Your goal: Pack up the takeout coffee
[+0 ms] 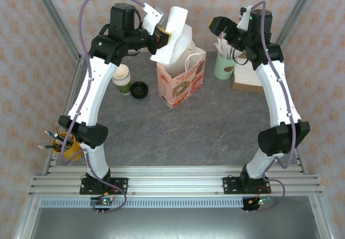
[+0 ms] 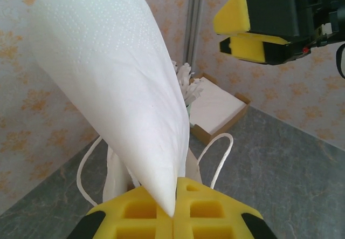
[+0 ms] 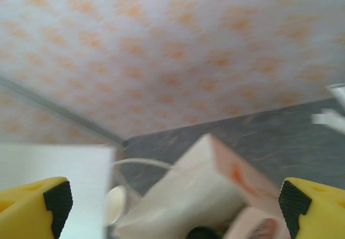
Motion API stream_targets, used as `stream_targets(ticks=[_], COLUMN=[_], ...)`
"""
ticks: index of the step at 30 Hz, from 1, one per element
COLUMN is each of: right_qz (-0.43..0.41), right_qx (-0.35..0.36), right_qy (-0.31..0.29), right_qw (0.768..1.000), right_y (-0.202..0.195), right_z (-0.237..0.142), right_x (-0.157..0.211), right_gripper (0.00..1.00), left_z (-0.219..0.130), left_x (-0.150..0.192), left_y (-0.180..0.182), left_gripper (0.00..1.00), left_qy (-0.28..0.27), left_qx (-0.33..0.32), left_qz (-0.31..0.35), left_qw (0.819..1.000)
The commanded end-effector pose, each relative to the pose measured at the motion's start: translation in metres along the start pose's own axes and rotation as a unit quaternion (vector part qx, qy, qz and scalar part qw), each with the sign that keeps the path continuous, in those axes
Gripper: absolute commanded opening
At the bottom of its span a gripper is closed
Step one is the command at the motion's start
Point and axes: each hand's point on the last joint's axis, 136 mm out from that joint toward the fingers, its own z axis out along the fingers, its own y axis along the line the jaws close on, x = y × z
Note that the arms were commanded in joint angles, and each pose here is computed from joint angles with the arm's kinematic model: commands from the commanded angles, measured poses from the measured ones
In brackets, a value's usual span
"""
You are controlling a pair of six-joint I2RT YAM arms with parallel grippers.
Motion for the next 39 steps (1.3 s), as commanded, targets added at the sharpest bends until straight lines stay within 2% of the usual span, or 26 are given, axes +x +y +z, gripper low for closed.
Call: stream_targets(ticks=[1, 4, 10, 13, 15, 18, 21, 24, 30, 35, 39], right_qz=[-0.027, -0.006, 0.019, 0.065, 0.113, 0.198, 0.292, 0.347, 0.369, 0.367, 0.373], right_qx=[-0.095, -0.095, -0.050, 0.032, 0.067, 0.055, 0.065, 0.041, 0.088, 0.079, 0.044], right_qy=[0.055, 0.083, 0.128, 0.087, 0.041, 0.013, 0.022, 0.038, 0.083, 0.103, 0.119], right_qw=[0.994, 0.992, 0.990, 0.994, 0.990, 0.979, 0.954, 0.936, 0.922, 0.921, 0.919], right_y=[0.040, 0.038, 0.018, -0.009, -0.024, -0.028, -0.034, -0.019, -0.012, -0.005, 0.008], right_z=[0.009, 0.020, 0.027, 0.020, 0.014, 0.014, 0.020, 0.028, 0.021, 0.011, 0.020], right_x=[0.013, 0.019, 0.052, 0.047, 0.041, 0.045, 0.060, 0.067, 0.087, 0.097, 0.106], right_gripper=[0.99, 0.99, 0.99, 0.99, 0.99, 0.99, 0.99, 1.00, 0.81, 0.76, 0.71], left_z=[-0.009, 0.002, 0.021, 0.033, 0.039, 0.051, 0.059, 0.063, 0.067, 0.070, 0.074], left_x=[-0.018, -0.012, 0.004, 0.015, 0.017, 0.021, 0.031, 0.034, 0.041, 0.039, 0.043], left_y=[-0.005, -0.006, -0.005, 0.005, 0.003, 0.006, 0.013, 0.013, 0.008, 0.001, 0.002], left_gripper=[0.00, 0.00, 0.00, 0.00, 0.00, 0.00, 0.00, 0.00, 0.00, 0.00, 0.00], left_qy=[-0.034, -0.022, 0.007, 0.029, 0.030, 0.027, 0.041, 0.048, 0.055, 0.048, 0.051], left_qx=[0.036, 0.052, 0.017, -0.044, -0.054, -0.072, -0.089, -0.082, -0.065, -0.042, -0.044], left_qz=[0.005, -0.005, 0.003, 0.002, -0.008, -0.030, -0.030, -0.022, -0.025, -0.039, -0.043], left_qw=[0.999, 0.998, 1.000, 0.999, 0.998, 0.997, 0.995, 0.995, 0.996, 0.997, 0.997])
